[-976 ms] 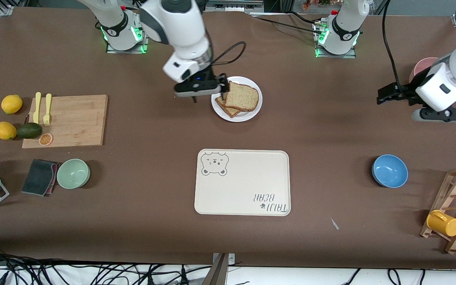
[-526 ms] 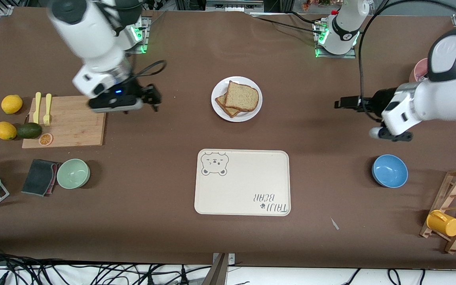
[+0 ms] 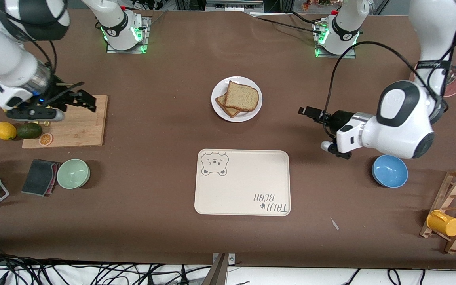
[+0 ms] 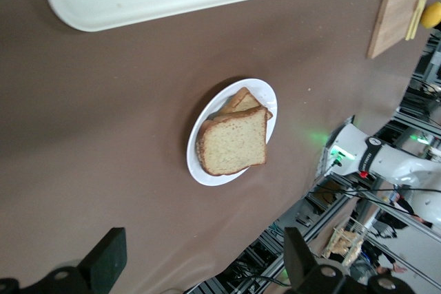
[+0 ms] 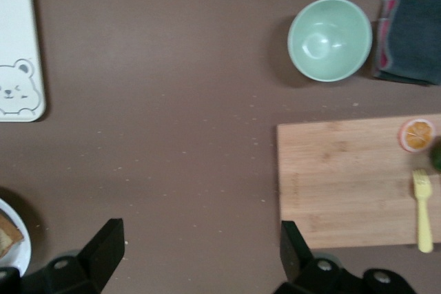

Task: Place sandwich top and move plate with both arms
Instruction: 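Withdraw the right gripper while the left gripper reaches toward the plate, then grasp the white plate rim with the left gripper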

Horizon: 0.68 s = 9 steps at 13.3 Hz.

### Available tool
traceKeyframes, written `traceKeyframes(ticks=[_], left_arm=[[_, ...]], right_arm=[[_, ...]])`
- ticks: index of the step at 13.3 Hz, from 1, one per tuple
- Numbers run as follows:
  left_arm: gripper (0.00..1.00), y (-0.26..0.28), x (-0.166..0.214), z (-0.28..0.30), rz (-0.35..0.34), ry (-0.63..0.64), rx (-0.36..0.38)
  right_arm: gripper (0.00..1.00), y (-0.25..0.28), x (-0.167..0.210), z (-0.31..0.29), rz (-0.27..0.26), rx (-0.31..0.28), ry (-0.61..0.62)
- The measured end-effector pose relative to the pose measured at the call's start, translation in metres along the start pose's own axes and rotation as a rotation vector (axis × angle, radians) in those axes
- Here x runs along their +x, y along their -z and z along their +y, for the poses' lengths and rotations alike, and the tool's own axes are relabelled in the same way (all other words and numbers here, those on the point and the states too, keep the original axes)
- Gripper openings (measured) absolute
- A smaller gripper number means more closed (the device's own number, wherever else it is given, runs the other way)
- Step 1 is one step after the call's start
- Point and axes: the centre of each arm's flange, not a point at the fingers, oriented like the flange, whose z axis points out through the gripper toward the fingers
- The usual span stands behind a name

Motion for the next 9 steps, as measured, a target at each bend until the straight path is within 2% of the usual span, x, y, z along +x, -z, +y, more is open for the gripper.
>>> traceKeyframes(ticks=[3,4,6,8,9], left_arm=[[1.0,-0.051,0.019,-0.026,0.048,-0.059,-0.054],[1.0,-0.069,0.023,-0.033,0.061,-0.059,-0.054],[1.0,-0.101,0.031,-0.037,0.084,-0.064,-0.107],[1.0,-0.131,0.038,-0.033,0.125,-0.091,-0.162],[1.0,-0.145,0.04,-0.033,0.13,-0.107,-0.167]], right_arm=[[1.0,0.017,-0.01,0.057,-0.027,0.0,-0.077],[1.0,0.023,-0.015,0.062,-0.032,0.0,-0.085],[1.0,0.038,-0.02,0.059,-0.033,-0.002,-0.068],[1.0,0.052,-0.021,0.058,-0.017,-0.002,-0.037],[1.0,0.055,-0.021,0.058,-0.012,-0.008,-0.025]])
